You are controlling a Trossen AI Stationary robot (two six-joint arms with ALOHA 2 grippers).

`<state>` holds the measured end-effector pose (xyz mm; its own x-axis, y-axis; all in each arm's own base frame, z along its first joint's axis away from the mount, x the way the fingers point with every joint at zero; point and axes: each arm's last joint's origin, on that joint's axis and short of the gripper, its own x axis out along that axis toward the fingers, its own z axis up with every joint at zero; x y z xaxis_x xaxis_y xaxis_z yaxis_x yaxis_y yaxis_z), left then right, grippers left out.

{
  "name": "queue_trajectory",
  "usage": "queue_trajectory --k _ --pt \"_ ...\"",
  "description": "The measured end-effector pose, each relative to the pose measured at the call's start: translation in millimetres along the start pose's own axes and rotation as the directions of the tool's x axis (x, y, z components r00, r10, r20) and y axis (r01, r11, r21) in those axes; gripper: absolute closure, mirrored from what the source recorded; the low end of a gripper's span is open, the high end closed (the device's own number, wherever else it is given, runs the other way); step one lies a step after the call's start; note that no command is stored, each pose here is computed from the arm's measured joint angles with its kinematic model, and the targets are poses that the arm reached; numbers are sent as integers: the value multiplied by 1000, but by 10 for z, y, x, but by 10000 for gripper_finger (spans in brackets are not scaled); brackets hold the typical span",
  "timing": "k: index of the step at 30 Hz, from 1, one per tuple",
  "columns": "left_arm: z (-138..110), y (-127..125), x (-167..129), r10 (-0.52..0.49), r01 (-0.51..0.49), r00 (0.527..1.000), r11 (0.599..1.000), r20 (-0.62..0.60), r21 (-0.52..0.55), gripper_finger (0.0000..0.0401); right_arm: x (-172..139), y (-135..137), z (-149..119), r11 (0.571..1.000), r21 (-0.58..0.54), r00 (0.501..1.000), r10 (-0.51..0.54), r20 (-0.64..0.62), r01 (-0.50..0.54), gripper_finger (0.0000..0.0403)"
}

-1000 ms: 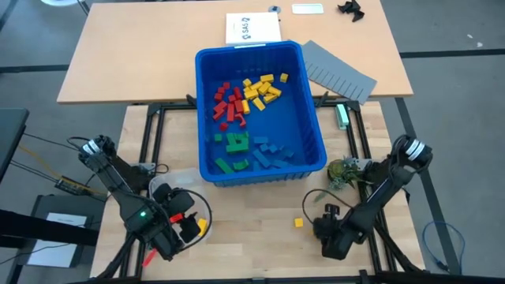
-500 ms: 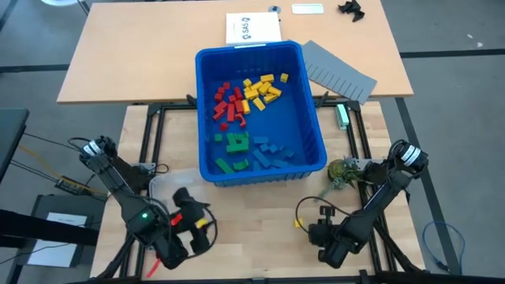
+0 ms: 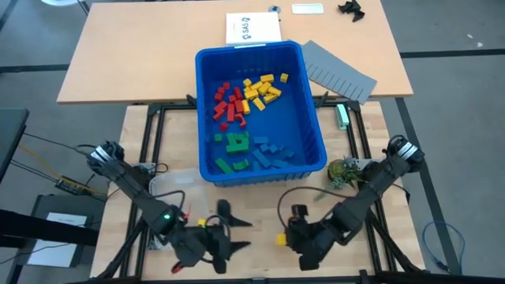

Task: Sort Items/Unsort Items

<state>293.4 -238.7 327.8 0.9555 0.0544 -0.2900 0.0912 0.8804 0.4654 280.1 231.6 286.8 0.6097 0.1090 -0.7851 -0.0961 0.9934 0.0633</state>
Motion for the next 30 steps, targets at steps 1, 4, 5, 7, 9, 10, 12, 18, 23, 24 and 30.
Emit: queue_trajectory --k 1,4,5,7,9,10,12,18,23,24,30 --pt "3 -33 55 -16 16 1000 999 22 36 144 -30 -18 74 1000 -7 1000 20 14 -20 281" --pt "-9 -128 176 -51 42 997 989 60 142 148 -104 -74 266 996 -32 995 90 51 -88 281" --pt "-25 -154 203 -55 44 997 983 58 176 150 -124 -93 315 992 -43 992 117 54 -115 281" --pt "-55 -191 237 -52 41 998 973 45 226 156 -159 -140 411 985 -52 984 165 64 -162 281" --pt "-68 -212 259 -46 35 998 971 42 236 162 -191 -182 505 979 -57 975 200 93 -195 281" --pt "-67 -216 270 -44 32 998 972 48 233 165 -205 -199 546 976 -61 970 217 110 -211 281" --pt "-66 -221 283 -41 28 998 973 52 227 170 -205 -247 618 968 -61 958 251 139 -245 281" --pt "-73 -209 310 -33 21 998 975 52 221 178 -184 -359 763 943 -53 921 333 203 -329 281" --pt "-45 -201 308 -25 10 997 980 76 199 182 -169 -450 830 937 -42 910 346 230 -346 280" --pt "-39 -197 309 -22 6 997 981 80 194 186 -164 -468 836 938 -37 911 343 230 -344 280" --pt "-20 -187 303 -18 0 996 983 93 182 250 -160 -491 874 930 -37 897 362 253 -366 266"
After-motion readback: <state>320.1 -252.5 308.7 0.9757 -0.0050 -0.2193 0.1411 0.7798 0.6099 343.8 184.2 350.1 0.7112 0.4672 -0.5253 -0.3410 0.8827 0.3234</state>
